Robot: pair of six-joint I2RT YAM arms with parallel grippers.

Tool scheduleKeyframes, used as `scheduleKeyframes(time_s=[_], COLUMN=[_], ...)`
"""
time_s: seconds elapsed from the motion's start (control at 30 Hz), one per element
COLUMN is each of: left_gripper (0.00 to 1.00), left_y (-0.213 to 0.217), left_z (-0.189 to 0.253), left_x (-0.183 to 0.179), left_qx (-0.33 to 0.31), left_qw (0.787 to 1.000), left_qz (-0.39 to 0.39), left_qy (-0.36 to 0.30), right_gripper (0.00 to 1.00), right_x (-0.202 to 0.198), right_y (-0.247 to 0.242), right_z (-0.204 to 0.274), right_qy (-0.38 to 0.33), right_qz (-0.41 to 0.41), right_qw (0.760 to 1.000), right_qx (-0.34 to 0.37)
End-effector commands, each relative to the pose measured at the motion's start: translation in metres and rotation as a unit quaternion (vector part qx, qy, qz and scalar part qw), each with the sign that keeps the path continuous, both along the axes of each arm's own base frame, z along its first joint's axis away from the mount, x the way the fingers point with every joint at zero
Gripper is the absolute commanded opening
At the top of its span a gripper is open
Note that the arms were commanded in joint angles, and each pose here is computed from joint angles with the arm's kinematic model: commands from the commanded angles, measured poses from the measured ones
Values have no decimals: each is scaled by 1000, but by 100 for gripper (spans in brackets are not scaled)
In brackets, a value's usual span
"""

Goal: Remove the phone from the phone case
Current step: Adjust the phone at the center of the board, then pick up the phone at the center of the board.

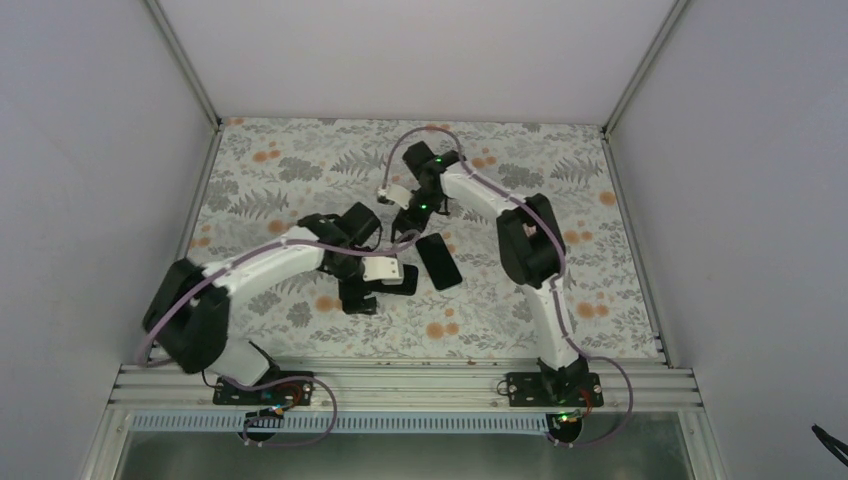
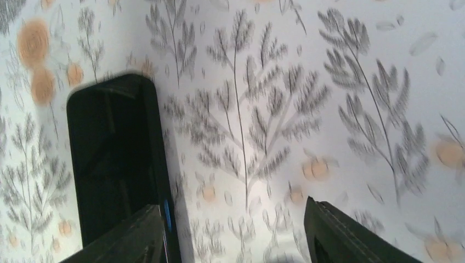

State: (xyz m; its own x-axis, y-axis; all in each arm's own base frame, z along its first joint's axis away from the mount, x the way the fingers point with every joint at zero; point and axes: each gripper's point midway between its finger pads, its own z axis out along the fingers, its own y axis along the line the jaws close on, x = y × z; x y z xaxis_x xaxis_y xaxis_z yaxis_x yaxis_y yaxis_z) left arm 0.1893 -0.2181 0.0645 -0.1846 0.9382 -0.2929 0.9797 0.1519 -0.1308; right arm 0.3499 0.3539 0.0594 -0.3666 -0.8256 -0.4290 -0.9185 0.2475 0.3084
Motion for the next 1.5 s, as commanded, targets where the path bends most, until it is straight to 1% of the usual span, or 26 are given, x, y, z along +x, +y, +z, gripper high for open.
scheduleKeyframes(time_s=[0.0,0.03,0.07,0.2,0.33,0.5,0.67,0.83,1.03,1.23,1.37,1.47], left_gripper=[100,100,100,100,100,100,100,100,100,100,100,100], left_y=[17,21,25,52,86,118,144,156,163,164,165,167], left_z=[56,66,77,115,131,121,117,107,96,93,89,86], left_x=[13,20,29,72,113,157,185,192,191,191,189,188], left_qx=[-10,-19,-29,-72,-92,-108,-129,-127,-128,-132,-126,-119], left_qw=[997,996,994,979,957,935,913,905,900,897,898,898], left_qz=[14,27,43,118,201,292,353,376,392,397,400,400], left_qy=[-72,-86,-99,-150,-187,-170,-158,-153,-142,-141,-137,-137], right_gripper=[90,99,100,100,100,100,100,100,100,100,100,100], right_x=[-10,-14,-19,-38,-60,-74,-79,-77,-85,-89,-90,-97], right_y=[-20,-23,-27,-34,-29,-21,-17,-15,-11,-6,-12,-13], right_z=[19,21,21,21,16,1,-17,-28,-32,-36,-45,-46], right_qy=[-55,-63,-68,-84,-107,-141,-151,-163,-150,-122,-111,-94], right_qz=[27,31,38,53,72,83,88,89,100,89,84,88], right_qw=[998,998,997,995,991,984,980,975,975,979,977,979], right_qx=[-3,-4,-5,-18,-37,-66,-95,-121,-130,-140,-161,-159])
